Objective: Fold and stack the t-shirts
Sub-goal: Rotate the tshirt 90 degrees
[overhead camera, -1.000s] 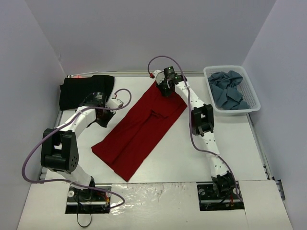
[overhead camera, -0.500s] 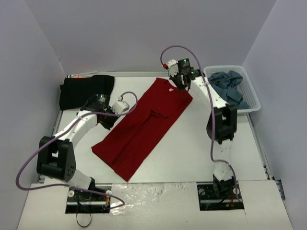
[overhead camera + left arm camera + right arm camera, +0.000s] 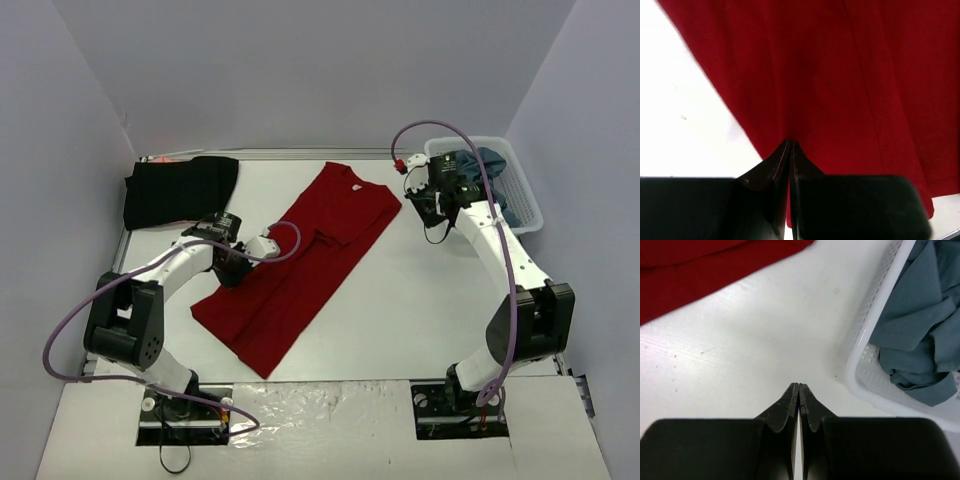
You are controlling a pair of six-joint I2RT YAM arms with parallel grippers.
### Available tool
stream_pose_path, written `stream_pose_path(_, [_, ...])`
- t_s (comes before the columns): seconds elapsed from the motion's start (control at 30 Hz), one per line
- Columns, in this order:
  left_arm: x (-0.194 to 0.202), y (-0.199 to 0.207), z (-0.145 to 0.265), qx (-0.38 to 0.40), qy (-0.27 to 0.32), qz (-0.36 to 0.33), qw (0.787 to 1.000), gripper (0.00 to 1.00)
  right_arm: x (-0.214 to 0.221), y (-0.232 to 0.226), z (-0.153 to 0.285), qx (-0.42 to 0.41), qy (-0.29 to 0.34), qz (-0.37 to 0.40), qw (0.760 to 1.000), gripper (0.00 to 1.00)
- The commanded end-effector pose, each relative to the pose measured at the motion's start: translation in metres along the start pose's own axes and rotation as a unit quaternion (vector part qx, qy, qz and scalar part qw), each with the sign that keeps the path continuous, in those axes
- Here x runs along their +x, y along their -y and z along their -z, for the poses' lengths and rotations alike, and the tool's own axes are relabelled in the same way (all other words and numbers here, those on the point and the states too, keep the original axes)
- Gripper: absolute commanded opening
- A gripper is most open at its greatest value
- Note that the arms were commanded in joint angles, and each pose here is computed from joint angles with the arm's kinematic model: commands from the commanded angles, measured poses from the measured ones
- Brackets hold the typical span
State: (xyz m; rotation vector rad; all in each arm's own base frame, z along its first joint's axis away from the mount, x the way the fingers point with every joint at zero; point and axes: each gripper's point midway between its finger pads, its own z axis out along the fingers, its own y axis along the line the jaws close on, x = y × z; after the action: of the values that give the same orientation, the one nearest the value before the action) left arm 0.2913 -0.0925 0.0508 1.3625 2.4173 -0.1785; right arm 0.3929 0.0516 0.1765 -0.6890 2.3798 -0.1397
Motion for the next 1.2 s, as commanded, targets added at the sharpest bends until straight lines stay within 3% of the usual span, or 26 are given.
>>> stream_pose_path(0.0, [0.003, 0.012, -0.008, 0.028, -0.013, -0.039, 0.999, 0.02, 0.015, -0.004, 0.014, 0.008, -0.007, -0.014, 1.000, 0.00])
stream_pose_path(0.6, [-0.005, 0.078, -0.058, 0.110, -0.087, -0.109, 0.984, 0.02, 0.030, 0.001, 0.003, -0.007, -0.024, -0.038, 0.999, 0.00])
stream_pose_path(0.8, [-0.019, 0.117, -0.056, 0.164, -0.086, -0.114, 0.976, 0.02, 0.034, -0.003, -0.005, -0.019, -0.034, -0.036, 0.999, 0.00])
stream_pose_path(1.17, [-0.019, 0.144, -0.043, 0.200, -0.095, -0.115, 0.968, 0.02, 0.046, -0.016, -0.012, -0.045, -0.047, -0.030, 0.997, 0.00])
